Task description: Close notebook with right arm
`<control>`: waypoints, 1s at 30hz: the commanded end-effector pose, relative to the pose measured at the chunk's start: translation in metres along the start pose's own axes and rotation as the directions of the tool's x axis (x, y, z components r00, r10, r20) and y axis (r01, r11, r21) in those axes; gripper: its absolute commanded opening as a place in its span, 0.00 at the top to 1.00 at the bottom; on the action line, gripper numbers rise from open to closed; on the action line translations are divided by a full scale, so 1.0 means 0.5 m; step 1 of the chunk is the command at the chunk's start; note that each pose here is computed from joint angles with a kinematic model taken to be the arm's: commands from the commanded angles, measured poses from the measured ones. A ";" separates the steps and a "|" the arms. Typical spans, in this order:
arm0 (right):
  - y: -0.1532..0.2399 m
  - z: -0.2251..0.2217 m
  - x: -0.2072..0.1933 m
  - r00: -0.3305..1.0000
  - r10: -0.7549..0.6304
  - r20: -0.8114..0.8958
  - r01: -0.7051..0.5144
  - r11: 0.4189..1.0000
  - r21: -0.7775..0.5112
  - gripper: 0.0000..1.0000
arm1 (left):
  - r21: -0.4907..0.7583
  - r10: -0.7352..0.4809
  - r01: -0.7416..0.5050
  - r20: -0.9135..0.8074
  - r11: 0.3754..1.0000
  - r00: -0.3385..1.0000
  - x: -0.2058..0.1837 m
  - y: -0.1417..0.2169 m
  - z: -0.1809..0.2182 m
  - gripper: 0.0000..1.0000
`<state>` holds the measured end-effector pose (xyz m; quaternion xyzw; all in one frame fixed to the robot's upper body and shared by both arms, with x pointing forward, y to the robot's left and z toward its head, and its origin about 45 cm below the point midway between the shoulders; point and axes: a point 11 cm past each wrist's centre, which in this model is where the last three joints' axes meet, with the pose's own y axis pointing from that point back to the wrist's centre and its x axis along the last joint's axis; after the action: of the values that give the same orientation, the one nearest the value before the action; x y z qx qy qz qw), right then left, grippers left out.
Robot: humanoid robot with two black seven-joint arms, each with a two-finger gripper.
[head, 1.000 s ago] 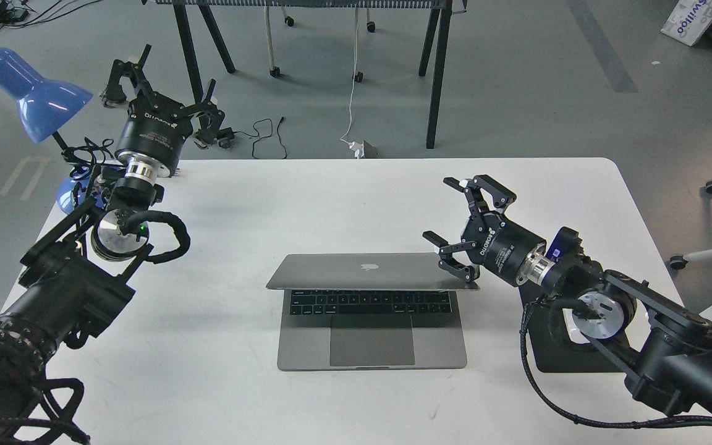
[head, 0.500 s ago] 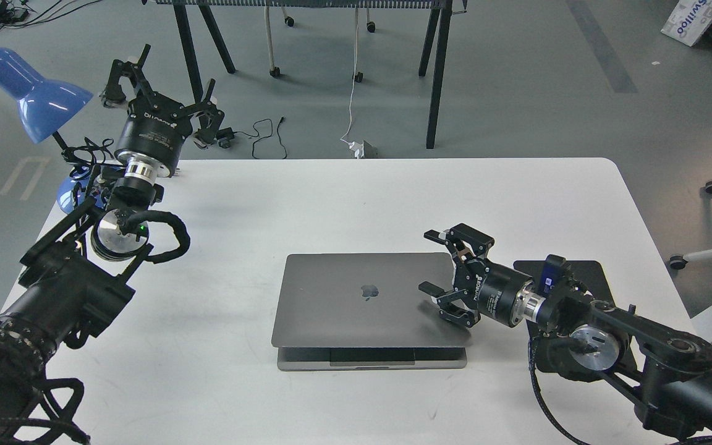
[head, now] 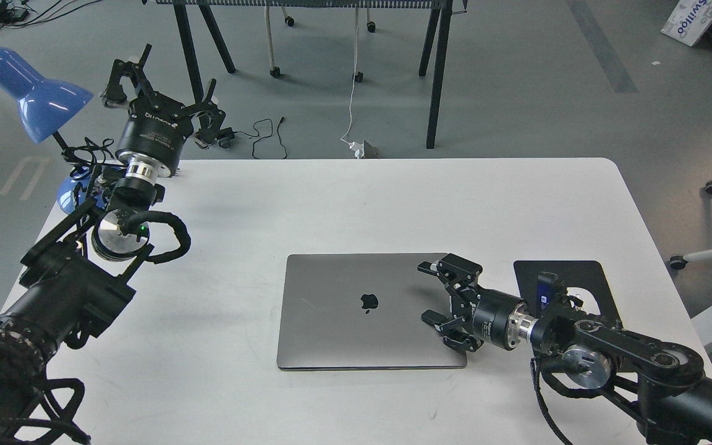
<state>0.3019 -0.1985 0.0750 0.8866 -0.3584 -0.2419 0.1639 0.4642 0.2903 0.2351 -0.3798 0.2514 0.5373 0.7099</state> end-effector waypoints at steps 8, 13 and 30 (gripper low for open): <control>0.002 -0.016 0.004 1.000 0.007 0.005 -0.007 1.000 0.027 0.00 | -0.003 0.001 -0.001 -0.001 1.000 1.000 0.000 0.000 0.001 0.00; 0.011 -0.120 0.027 0.999 0.031 0.036 -0.038 0.981 0.191 0.00 | -0.003 0.001 -0.001 -0.001 1.000 1.000 0.000 0.000 0.001 0.00; 0.145 -0.449 0.234 0.951 0.147 0.273 -0.290 0.731 0.618 0.00 | -0.003 0.001 -0.001 -0.001 1.000 1.000 0.000 0.000 0.001 0.00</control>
<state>0.4496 -0.2883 0.2609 0.8277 -0.5271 -0.1414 -0.1309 0.4642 0.2906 0.2352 -0.3808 0.2512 0.5376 0.7091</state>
